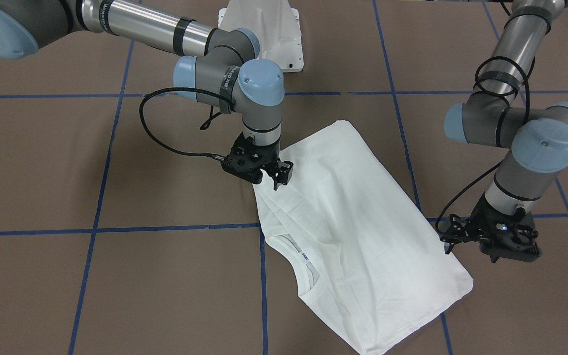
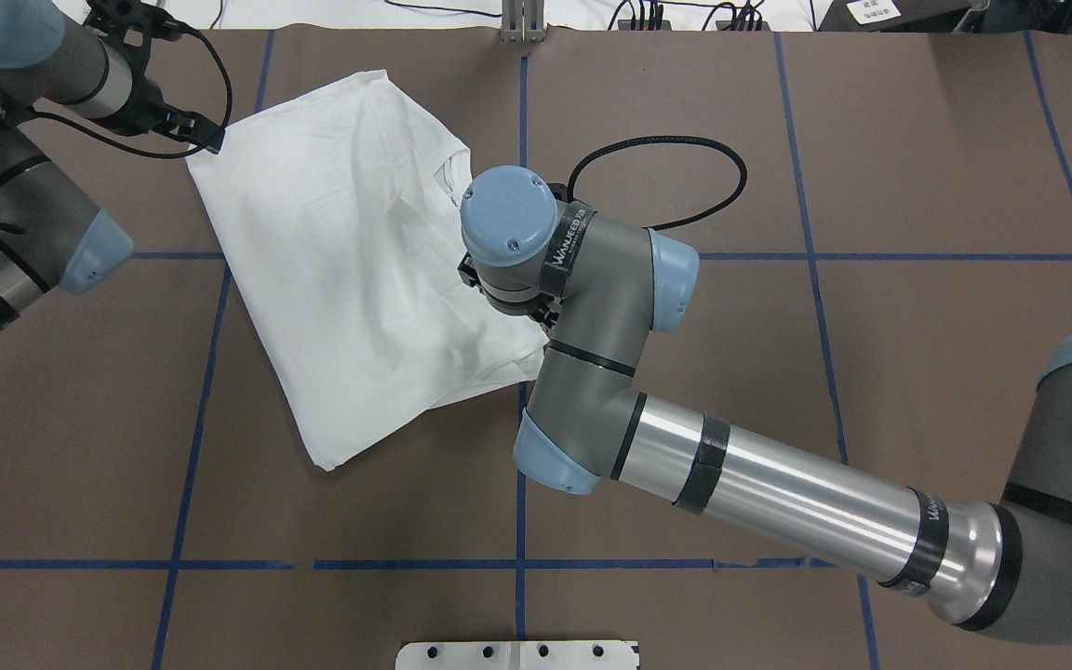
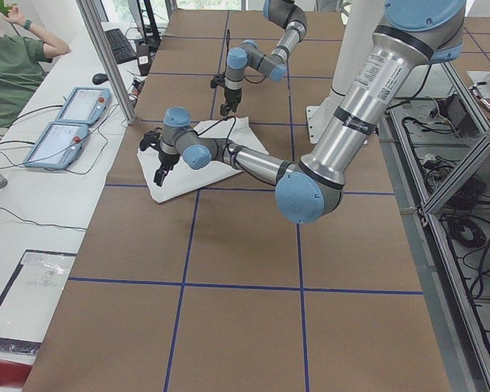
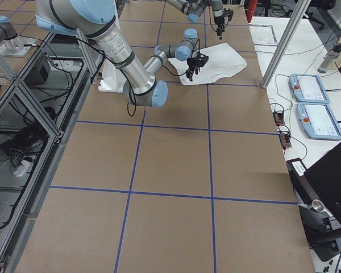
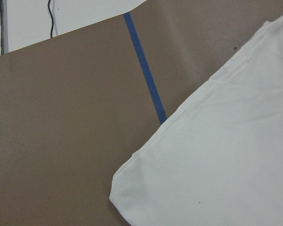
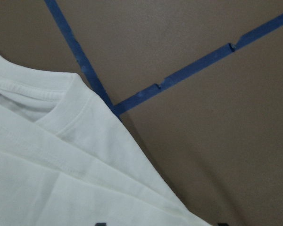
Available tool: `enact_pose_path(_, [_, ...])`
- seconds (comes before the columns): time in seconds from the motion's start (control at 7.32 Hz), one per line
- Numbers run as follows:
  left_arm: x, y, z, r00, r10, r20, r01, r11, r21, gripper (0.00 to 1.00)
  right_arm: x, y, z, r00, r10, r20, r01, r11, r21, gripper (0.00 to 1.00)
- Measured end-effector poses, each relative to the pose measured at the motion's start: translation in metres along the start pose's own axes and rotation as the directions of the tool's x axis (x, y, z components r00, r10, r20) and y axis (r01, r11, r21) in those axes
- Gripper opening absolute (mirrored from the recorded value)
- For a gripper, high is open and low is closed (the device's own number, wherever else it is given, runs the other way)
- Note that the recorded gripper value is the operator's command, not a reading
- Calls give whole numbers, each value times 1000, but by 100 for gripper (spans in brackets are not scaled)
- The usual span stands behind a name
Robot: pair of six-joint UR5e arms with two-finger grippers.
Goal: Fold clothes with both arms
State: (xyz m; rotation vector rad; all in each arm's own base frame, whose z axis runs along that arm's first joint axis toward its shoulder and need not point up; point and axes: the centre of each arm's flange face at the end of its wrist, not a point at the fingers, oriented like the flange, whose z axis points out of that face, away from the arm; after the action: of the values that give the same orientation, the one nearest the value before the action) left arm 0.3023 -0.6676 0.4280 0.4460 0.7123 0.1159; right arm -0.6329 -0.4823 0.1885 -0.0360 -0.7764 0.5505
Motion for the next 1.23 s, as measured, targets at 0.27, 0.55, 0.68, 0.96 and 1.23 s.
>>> enact_pose_path(0.27, [1, 0, -1, 1000, -5, -2, 5, 1000, 1, 100, 14, 1, 16, 1000, -16, 4, 16, 1000, 4, 46])
enact_pose_path(0.55, [1, 0, -1, 1000, -6, -2, 6, 1000, 3, 100, 21, 5, 21, 1000, -26, 2, 26, 1000, 0, 1])
enact_pose_path(0.68, [2, 0, -1, 1000, -5, -2, 5, 1000, 3, 100, 21, 5, 20, 1000, -27, 4, 27, 1000, 0, 0])
enact_pose_path(0.96, [2, 0, -1, 1000, -8, -2, 8, 1000, 3, 100, 24, 5, 22, 1000, -27, 1, 27, 1000, 0, 0])
enact_pose_path(1.23, [2, 1, 0, 1000, -24, -2, 24, 1000, 1, 100, 23, 7, 13, 1000, -30, 9, 30, 1000, -3, 0])
